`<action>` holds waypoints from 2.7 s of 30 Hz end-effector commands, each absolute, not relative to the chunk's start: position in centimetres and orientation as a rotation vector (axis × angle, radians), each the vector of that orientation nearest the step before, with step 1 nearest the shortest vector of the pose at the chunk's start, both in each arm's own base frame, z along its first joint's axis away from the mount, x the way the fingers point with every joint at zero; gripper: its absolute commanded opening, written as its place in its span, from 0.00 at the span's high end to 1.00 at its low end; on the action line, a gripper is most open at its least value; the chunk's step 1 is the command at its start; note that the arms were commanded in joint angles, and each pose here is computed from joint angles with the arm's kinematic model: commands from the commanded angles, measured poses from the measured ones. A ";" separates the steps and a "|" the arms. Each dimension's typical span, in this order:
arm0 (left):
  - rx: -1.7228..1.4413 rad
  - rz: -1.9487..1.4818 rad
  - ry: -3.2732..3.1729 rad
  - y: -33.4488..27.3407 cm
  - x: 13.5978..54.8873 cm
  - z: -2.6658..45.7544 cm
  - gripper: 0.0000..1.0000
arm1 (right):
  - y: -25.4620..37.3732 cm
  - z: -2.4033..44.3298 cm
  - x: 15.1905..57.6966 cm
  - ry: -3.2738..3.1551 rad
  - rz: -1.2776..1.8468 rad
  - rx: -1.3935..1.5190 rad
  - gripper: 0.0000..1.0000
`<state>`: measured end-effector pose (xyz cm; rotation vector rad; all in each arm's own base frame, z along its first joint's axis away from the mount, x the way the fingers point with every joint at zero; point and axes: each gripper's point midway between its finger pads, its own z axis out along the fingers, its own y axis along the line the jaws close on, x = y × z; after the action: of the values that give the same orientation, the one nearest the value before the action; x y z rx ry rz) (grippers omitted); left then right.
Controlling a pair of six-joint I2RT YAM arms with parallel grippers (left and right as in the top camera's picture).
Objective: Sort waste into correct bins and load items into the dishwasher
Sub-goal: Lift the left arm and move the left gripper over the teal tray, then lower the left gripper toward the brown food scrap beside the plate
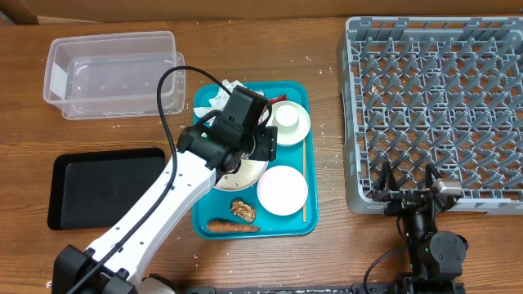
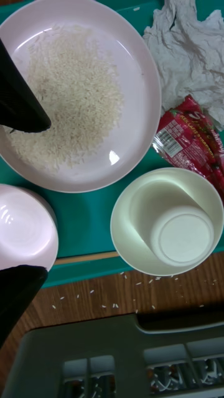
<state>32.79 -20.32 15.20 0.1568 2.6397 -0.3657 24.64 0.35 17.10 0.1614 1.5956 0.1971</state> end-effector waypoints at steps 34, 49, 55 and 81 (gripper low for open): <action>0.425 -0.153 2.713 -22.6 35.7 5.6 0.31 | 0.3 17.0 24.6 1.589 0.194 0.157 0.00; 0.432 -0.122 2.712 -22.2 35.7 5.5 0.30 | 0.3 17.0 24.6 1.589 0.194 0.157 0.00; 0.406 -0.103 2.755 -21.7 35.1 5.5 0.30 | 0.3 17.0 24.6 1.589 0.194 0.157 0.00; 0.235 -0.084 2.963 -18.7 29.2 14.0 0.30 | 0.3 17.0 24.6 1.589 0.194 0.157 0.00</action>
<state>30.42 -19.23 11.60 0.3356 2.9541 -0.0595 24.65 0.35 17.10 0.1615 1.5960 0.1971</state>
